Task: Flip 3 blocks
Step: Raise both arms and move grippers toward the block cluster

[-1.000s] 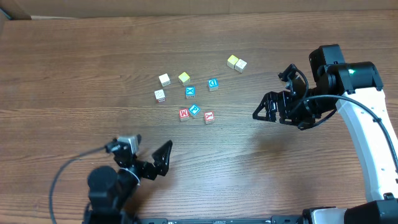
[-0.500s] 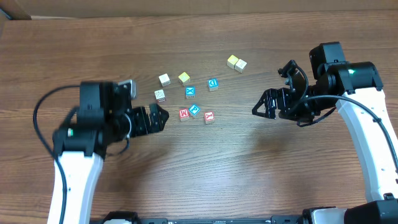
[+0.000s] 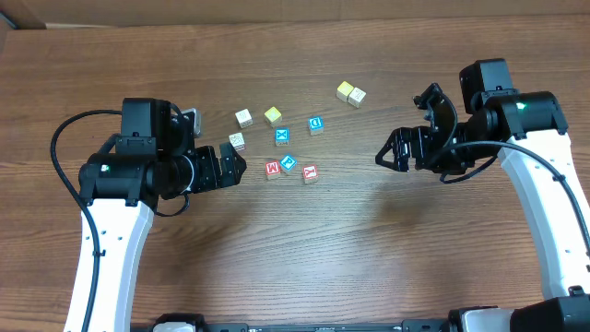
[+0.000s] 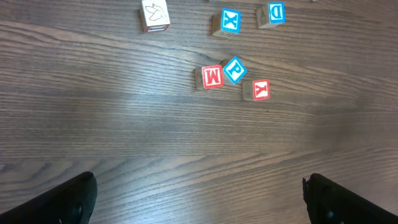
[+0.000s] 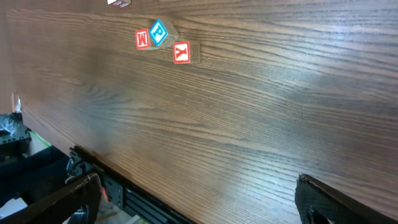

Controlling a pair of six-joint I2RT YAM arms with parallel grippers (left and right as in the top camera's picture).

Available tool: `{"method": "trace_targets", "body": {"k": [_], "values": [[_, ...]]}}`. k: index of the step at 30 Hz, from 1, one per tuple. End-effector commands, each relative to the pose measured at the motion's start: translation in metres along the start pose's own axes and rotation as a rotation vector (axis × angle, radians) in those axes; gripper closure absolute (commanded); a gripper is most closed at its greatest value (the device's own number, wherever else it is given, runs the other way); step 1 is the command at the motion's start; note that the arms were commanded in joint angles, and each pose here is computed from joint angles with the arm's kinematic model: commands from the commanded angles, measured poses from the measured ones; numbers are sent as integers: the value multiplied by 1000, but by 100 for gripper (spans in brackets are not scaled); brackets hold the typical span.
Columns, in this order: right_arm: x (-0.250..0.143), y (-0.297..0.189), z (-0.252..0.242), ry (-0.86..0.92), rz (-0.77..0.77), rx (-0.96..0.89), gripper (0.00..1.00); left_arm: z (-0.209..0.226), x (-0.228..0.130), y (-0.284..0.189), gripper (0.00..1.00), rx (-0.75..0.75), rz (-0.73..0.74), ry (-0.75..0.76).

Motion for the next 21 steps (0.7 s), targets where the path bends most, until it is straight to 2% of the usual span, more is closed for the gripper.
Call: {"method": "trace_targets", "body": {"k": [1, 7, 15, 21], "values": [[7, -6, 5, -30, -36, 0, 0, 0, 5, -5, 0, 12, -13, 17], [9, 2, 19, -84, -30, 20, 0, 1, 3, -5, 0, 15, -3, 14], [13, 42, 54, -187, -19, -58, 0, 3, -2, -5, 0, 24, 18, 7], [12, 62, 81, -275, -21, -22, 0, 5, -8, -5, 0, 36, 44, -2]]}}
Point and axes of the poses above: each gripper's point midway between its finger pads, its own y axis out along the fingers, its own z axis along the line the jaws close on, x = y × z, the point moved 3 cm from there along -y, back along the fingers, and after that the axes turned 8 degrees about -y, right-handed, at the moved point
